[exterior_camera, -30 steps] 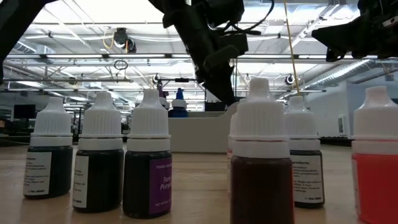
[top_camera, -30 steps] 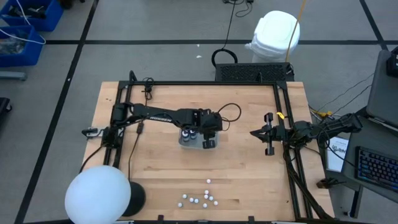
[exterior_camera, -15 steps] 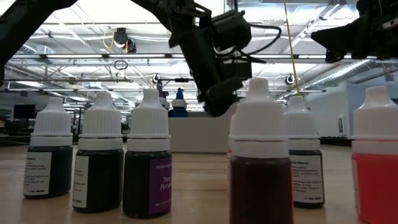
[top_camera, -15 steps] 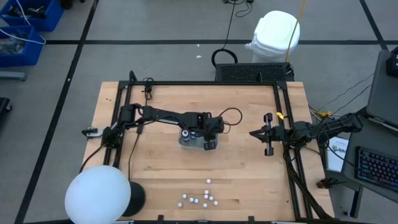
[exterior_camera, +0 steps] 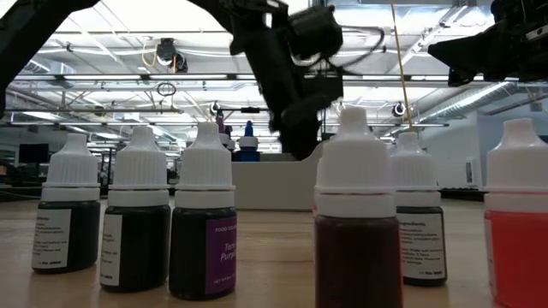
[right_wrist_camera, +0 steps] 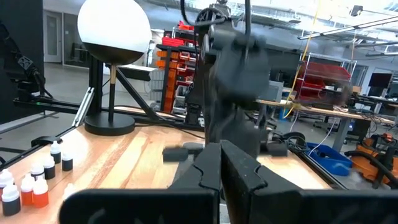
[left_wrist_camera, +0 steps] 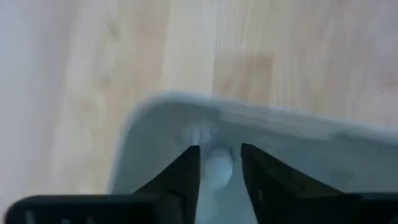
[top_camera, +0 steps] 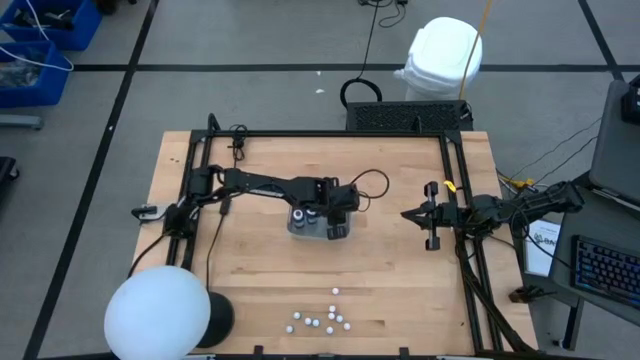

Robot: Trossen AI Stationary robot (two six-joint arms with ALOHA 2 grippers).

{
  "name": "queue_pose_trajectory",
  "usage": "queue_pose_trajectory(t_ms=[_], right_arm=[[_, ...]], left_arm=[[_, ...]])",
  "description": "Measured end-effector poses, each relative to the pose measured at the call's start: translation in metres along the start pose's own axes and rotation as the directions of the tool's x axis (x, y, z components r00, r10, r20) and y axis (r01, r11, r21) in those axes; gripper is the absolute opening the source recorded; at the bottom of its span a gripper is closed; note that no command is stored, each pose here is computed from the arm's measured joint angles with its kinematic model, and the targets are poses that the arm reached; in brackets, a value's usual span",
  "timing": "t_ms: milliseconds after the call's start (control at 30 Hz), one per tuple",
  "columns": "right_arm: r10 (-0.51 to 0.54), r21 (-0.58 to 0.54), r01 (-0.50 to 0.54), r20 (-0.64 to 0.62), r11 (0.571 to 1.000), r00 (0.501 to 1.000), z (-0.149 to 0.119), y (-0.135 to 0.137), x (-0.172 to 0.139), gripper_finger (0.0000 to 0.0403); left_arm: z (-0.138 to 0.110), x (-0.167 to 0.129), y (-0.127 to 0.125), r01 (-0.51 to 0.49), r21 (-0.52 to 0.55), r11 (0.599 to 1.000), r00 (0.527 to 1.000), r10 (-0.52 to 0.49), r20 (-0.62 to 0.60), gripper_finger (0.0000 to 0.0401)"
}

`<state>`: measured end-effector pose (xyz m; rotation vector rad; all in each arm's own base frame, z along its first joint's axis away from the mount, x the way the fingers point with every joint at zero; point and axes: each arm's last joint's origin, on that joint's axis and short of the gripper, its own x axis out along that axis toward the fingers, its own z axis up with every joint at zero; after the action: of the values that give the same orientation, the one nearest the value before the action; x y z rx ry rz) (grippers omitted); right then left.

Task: Pick & Place food coloring
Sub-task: Put the small violet food coloring bottle into the gray bin, then put the small orange food coloring bottle into the gray bin

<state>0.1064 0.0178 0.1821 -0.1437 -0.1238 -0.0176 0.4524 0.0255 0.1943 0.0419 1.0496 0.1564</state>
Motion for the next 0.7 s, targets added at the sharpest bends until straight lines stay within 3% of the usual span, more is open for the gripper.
queue_pose_trajectory(t_ms=[267, 433, 567, 700], right_arm=[[0.001, -0.001, -0.001, -0.004, 1.000, 1.000, 0.000, 0.000, 0.001, 0.0000], [0.001, -0.001, -0.001, -0.004, 1.000, 1.000, 0.000, 0.000, 0.001, 0.0000], [0.000, 0.001, 0.000, 0.003, 1.000, 1.000, 0.000, 0.000, 0.001, 0.0000], [-0.001, 0.006, 0.001, 0.009, 1.000, 1.000, 0.001, 0.000, 0.001, 0.0000]], left_arm=[[0.012, -0.083, -0.009, 0.005, 0.004, 1.000, 0.992, -0.006, 0.130, 0.0189], [0.007, -0.130, -0.041, 0.130, 0.016, 0.991, 0.977, -0.131, 0.166, 0.0191], [-0.003, -0.134, -0.086, 0.187, 0.091, 0.978, 0.973, -0.197, 0.123, 0.0175], [-0.018, -0.115, -0.137, 0.212, 0.190, 0.959, 0.973, -0.226, 0.054, 0.0165]])
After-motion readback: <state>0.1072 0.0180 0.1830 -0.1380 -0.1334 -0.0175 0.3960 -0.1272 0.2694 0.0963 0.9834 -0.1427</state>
